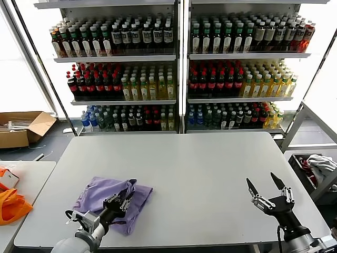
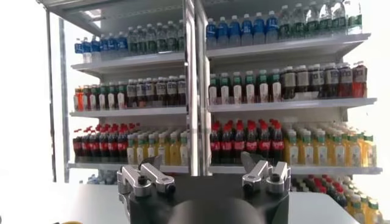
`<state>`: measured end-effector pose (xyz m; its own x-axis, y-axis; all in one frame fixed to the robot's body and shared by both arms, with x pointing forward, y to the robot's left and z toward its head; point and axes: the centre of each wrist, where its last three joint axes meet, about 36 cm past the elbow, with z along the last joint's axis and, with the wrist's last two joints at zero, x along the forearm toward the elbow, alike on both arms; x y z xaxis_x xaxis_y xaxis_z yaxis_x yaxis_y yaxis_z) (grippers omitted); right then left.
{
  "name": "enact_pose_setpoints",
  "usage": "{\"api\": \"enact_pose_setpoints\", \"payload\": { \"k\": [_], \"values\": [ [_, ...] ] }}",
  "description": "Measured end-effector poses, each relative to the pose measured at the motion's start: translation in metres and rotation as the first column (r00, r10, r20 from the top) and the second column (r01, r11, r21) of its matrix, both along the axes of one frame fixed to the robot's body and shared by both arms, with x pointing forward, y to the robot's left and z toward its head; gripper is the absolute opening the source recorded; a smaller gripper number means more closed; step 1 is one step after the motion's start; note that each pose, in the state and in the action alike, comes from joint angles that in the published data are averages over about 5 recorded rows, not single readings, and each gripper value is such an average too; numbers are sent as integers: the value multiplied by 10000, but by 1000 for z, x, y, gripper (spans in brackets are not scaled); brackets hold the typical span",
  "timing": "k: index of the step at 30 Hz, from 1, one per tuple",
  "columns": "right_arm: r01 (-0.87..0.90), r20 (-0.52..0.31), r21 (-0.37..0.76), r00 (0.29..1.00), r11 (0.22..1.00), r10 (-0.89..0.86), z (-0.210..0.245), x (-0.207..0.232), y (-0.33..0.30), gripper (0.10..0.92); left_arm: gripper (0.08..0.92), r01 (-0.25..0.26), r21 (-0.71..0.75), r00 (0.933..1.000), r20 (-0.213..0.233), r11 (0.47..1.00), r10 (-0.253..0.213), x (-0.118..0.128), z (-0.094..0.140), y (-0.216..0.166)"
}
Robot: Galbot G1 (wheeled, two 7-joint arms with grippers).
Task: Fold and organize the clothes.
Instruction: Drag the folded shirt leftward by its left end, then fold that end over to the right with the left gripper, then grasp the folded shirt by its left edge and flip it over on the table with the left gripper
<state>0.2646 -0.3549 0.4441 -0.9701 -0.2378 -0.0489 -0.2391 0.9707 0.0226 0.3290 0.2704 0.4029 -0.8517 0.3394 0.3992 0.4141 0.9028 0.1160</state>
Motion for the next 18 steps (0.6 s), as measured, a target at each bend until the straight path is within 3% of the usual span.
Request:
{"api": "enact_pose_setpoints", "payload": {
  "k": [5, 10, 14, 18],
  "values": [
    [33, 11, 2, 10000, 10000, -33, 0, 0, -1, 823, 485, 140, -199, 9999, -60, 9997, -141, -11, 13, -3],
    [11, -7, 46, 10000, 10000, -11, -2, -1, 0, 823, 632, 80, -212, 9997, 251, 9997, -75, -16, 34, 3],
    [-58, -31, 76, 10000, 10000, 58, -3, -1, 2, 823, 735, -313, -81, 9984, 464, 9995, 316, -11, 49, 19],
    [-132, -51, 101, 9999, 9999, 133, -4, -1, 4, 823, 811, -1035, -158, 9937, 416, 9945, 1040, 2, 60, 44]
  ]
}}
